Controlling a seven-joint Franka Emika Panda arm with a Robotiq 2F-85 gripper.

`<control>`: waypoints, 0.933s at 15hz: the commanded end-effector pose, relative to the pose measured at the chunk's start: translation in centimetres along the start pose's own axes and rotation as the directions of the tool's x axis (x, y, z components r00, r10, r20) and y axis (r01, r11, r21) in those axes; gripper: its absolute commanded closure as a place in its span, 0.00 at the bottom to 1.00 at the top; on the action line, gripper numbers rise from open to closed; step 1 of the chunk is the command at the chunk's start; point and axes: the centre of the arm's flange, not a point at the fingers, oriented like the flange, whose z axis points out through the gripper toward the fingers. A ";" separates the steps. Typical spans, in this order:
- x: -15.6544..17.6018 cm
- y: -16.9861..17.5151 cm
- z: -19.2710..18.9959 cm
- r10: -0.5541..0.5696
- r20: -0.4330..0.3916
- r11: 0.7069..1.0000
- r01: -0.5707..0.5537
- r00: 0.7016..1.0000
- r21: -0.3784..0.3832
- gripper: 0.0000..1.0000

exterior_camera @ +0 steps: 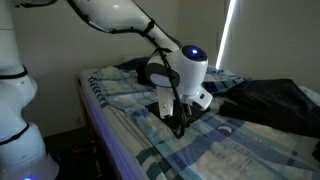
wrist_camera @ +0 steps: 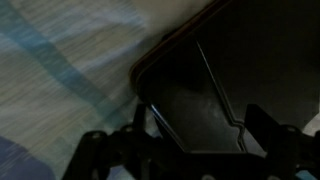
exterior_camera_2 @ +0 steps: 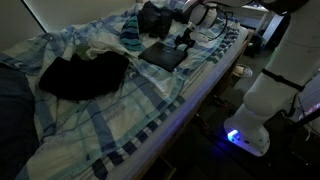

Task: Open the tablet on the bed

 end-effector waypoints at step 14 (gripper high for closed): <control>0.3 -2.1 -0.4 -0.041 0.003 0.999 0.041 0.999 -0.010 0.00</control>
